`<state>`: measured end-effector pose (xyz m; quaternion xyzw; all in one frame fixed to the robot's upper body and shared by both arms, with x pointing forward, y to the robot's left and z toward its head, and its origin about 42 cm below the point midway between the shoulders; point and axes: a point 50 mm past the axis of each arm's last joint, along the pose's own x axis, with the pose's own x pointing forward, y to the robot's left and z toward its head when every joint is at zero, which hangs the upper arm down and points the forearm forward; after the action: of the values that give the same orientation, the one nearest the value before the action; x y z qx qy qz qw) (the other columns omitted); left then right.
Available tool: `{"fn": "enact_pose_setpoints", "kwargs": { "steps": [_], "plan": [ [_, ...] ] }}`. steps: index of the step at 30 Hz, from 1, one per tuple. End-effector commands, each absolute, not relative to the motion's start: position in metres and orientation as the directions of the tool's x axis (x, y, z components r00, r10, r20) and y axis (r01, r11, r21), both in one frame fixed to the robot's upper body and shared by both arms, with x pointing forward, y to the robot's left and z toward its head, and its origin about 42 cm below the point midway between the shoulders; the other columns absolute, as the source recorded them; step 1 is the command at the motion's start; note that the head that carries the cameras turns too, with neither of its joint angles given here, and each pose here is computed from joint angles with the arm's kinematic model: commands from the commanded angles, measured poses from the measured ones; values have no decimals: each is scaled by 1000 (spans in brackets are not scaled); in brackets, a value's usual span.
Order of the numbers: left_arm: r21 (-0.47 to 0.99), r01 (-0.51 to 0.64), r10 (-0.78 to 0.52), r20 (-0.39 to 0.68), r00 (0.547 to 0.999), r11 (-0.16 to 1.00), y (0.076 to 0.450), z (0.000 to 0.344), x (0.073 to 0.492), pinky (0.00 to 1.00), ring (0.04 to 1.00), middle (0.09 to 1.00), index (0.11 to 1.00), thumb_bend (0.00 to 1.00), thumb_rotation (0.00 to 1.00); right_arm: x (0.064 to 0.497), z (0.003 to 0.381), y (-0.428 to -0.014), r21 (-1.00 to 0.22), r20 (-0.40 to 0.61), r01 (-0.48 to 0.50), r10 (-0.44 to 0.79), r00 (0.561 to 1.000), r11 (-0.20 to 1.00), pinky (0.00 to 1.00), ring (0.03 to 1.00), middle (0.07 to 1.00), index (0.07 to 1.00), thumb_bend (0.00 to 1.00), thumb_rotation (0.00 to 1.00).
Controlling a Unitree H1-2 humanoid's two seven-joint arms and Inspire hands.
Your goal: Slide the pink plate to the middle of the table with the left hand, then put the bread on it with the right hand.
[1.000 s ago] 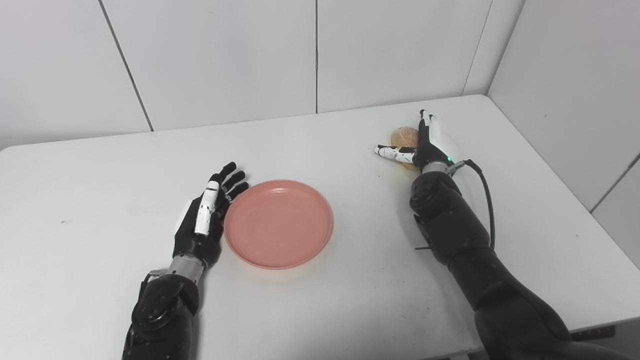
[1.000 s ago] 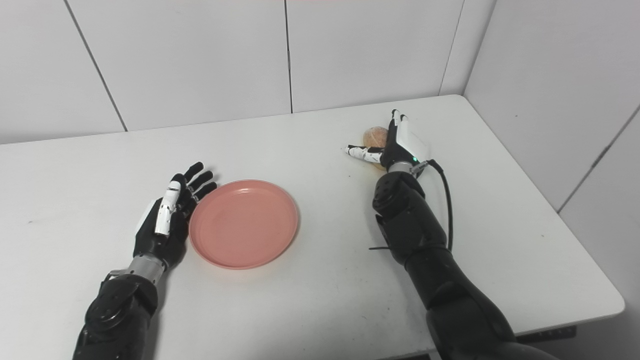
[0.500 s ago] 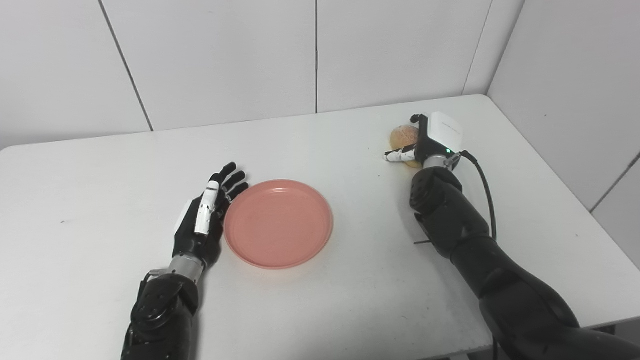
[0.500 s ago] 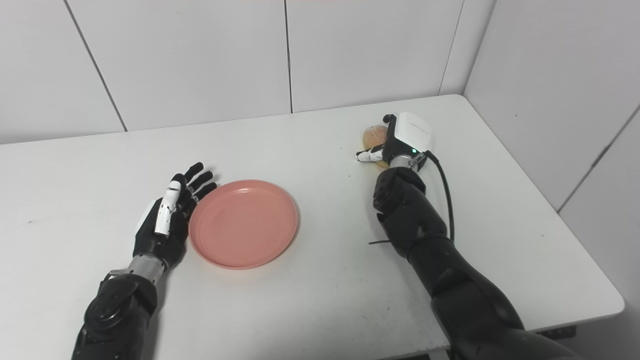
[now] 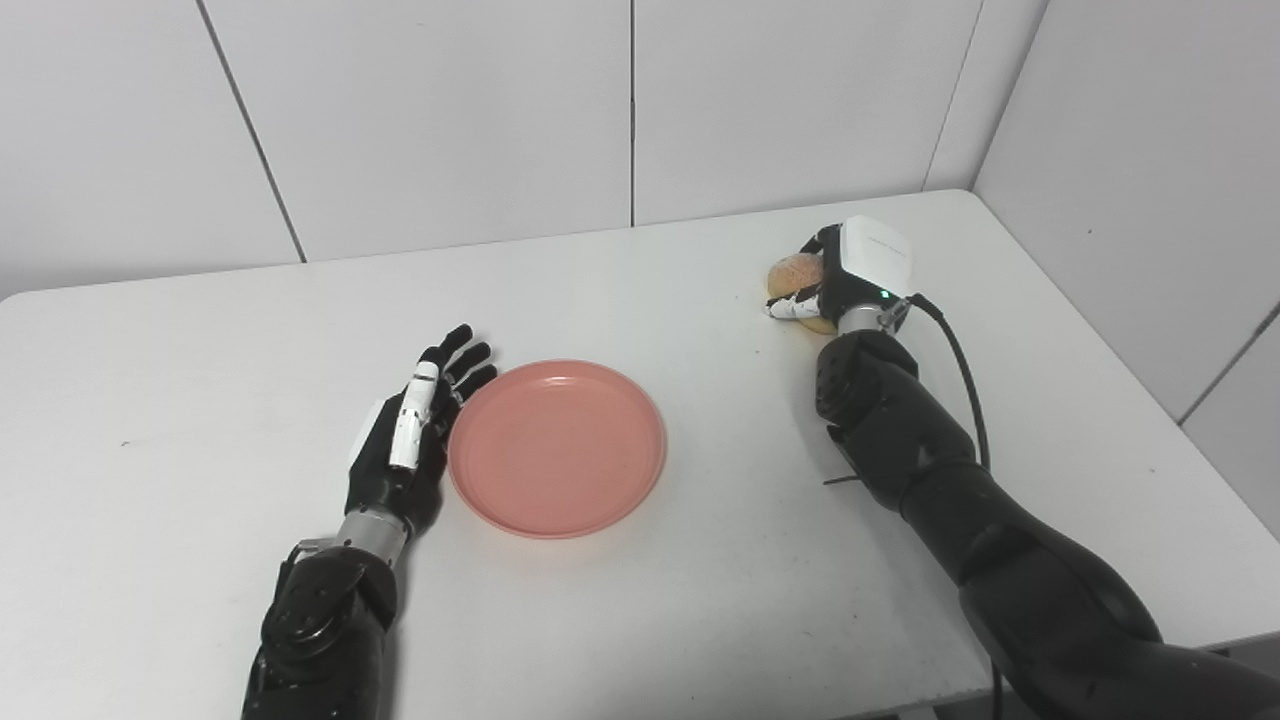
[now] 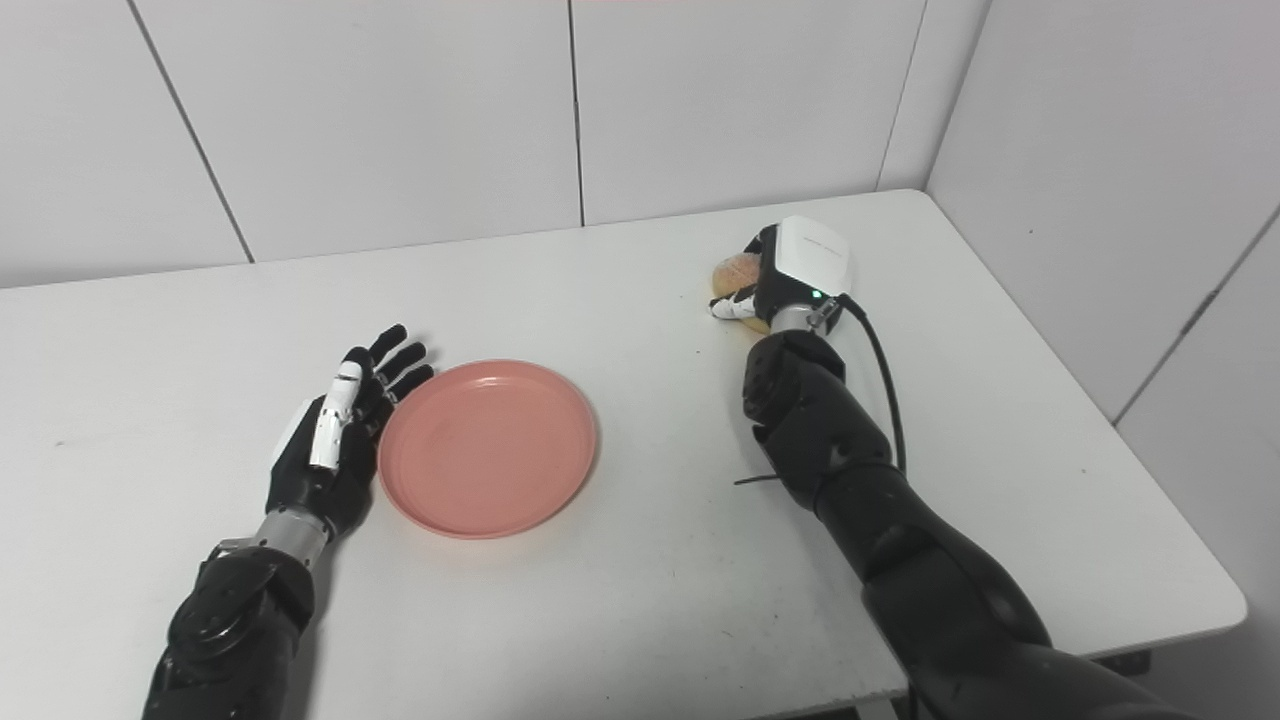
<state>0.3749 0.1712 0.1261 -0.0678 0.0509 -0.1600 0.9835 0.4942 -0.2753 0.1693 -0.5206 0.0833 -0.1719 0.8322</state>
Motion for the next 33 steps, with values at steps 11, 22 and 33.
{"fn": "enact_pose_setpoints", "kwargs": {
  "steps": [11, 22, 33],
  "plan": [
    [-153, 314, -331, -104, 938, 937, 163, 123, 377, 883, 896, 908, 900, 358, 1000, 494, 237, -263, -855, 184, 303, -300, 936, 420, 228, 302, 393, 485, 490, 144],
    [-155, 316, -334, -107, 937, 936, 157, 120, 379, 889, 901, 909, 901, 366, 1000, 460, 289, -198, -816, 304, 310, -94, 948, 489, 304, 408, 491, 492, 492, 146],
    [-136, 303, -319, -121, 940, 943, 141, 119, 381, 878, 897, 907, 901, 369, 1000, 416, 291, -126, -827, 270, 153, 144, 952, 541, 297, 389, 458, 489, 493, 143]
  ]
}}
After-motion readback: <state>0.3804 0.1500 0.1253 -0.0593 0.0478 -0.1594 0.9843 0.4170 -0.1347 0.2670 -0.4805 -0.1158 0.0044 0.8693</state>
